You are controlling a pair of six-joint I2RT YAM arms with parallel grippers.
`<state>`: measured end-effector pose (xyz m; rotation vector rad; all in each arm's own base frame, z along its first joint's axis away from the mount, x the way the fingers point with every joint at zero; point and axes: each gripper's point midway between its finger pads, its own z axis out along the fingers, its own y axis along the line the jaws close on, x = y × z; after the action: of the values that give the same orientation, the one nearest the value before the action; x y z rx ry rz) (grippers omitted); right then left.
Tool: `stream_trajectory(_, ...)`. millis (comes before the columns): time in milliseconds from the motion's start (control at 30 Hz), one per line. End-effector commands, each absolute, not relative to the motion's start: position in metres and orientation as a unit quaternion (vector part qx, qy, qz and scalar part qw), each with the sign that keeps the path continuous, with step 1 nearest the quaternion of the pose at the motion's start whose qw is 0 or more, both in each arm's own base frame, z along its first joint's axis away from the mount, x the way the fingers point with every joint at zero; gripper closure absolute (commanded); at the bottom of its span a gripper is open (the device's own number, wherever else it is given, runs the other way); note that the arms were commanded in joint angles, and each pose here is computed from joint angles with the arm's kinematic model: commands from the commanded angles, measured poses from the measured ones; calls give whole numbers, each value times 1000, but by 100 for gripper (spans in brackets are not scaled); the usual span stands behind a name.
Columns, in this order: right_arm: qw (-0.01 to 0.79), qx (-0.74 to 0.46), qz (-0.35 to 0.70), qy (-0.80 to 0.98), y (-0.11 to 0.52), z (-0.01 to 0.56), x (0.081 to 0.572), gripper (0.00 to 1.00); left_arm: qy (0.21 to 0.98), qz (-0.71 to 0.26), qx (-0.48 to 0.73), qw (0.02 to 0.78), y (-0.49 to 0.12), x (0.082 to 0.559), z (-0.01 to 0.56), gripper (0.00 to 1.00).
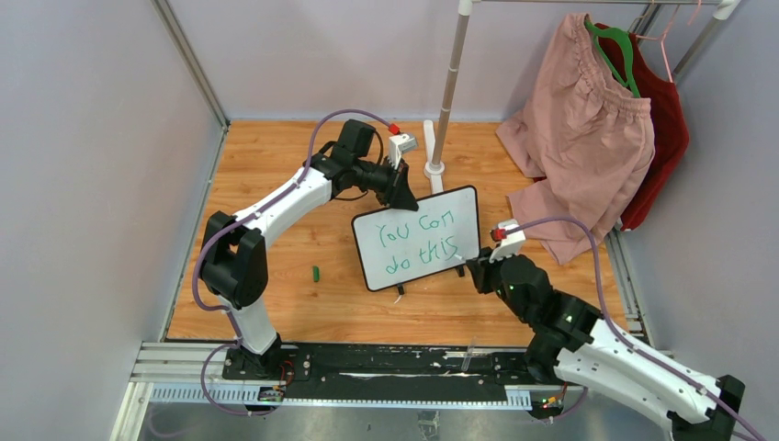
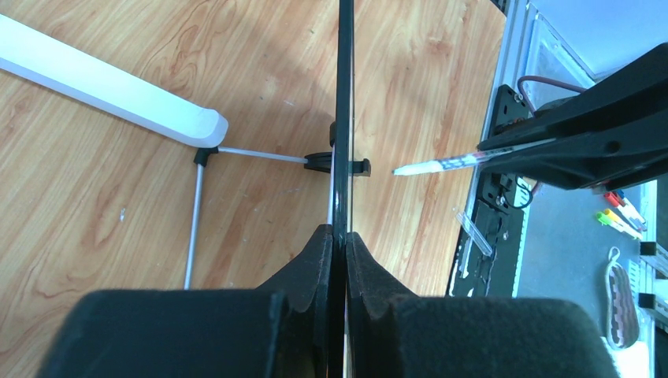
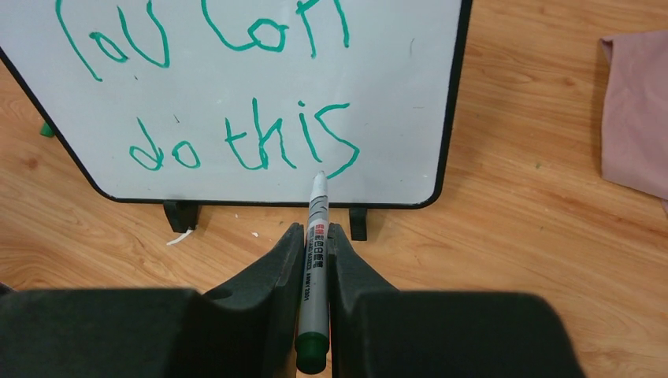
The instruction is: Write a sentence on the whiteboard
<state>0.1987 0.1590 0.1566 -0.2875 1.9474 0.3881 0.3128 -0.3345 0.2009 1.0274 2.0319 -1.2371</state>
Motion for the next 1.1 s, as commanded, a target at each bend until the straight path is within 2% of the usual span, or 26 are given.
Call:
stream_trajectory(0, 553, -113, 134, 815, 132, 169, 193, 100, 746, -463, 392, 275, -337, 303, 209, 100)
stream_trajectory(333, 613, -24, 145, 776, 101, 174, 193, 100, 749, -458, 391, 276, -336, 305, 205, 100)
stream_trajectory(667, 616, 0, 129, 777, 106, 171, 207, 100, 751, -454, 391, 278, -334, 304, 202, 100)
stream_trajectory(1067, 615, 4, 169, 770, 121, 172, 213, 100, 749, -455, 391, 282, -334, 303, 205, 100)
